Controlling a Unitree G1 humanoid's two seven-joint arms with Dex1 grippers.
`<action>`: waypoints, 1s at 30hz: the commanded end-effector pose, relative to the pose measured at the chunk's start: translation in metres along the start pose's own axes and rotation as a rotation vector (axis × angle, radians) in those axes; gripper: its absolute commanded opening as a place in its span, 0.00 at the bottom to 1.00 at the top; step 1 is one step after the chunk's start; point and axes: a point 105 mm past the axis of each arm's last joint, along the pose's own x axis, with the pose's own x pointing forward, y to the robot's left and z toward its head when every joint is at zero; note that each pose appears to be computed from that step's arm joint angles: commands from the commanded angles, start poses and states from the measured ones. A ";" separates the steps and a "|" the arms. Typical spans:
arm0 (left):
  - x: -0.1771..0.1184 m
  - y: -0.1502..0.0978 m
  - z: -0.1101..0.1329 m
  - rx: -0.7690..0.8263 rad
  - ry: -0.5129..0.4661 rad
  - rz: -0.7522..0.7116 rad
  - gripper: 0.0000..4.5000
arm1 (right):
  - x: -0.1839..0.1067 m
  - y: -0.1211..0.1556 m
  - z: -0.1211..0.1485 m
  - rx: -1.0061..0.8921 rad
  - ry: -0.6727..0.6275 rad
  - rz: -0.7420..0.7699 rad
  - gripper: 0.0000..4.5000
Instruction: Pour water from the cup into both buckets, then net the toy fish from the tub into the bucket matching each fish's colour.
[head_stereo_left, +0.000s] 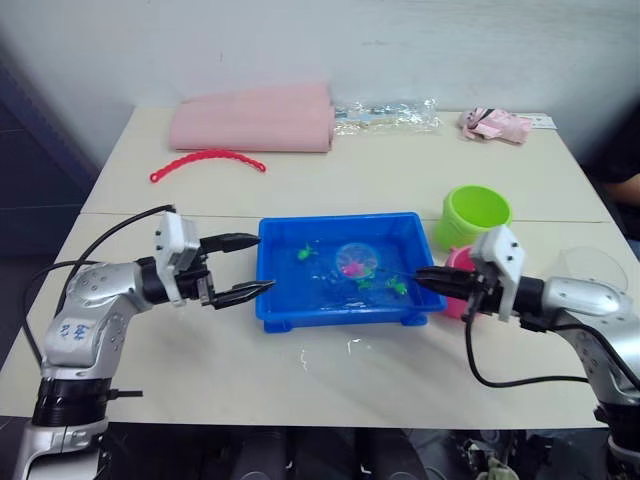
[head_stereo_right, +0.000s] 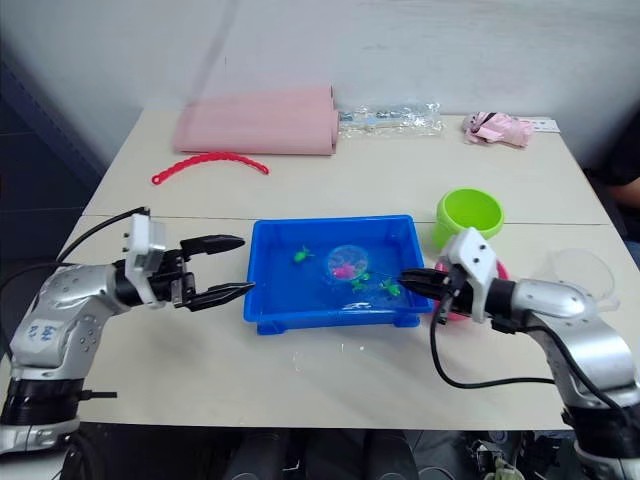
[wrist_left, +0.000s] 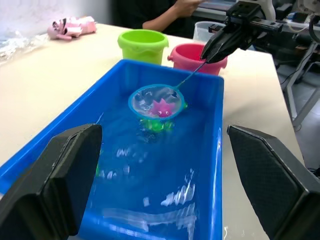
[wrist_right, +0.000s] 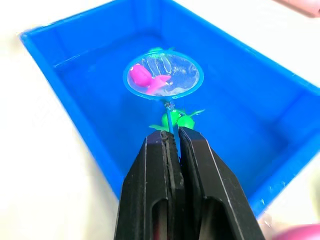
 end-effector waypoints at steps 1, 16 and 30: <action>0.009 -0.001 0.006 -0.014 -0.033 -0.046 0.97 | -0.019 -0.001 0.016 -0.096 -0.046 -0.034 0.00; 0.048 -0.008 0.012 -0.045 -0.088 -0.227 0.97 | -0.139 -0.009 0.018 -0.165 -0.013 -0.400 0.00; 0.063 -0.015 0.009 -0.046 -0.098 -0.312 0.97 | -0.163 -0.023 -0.014 -0.617 0.277 -0.491 0.00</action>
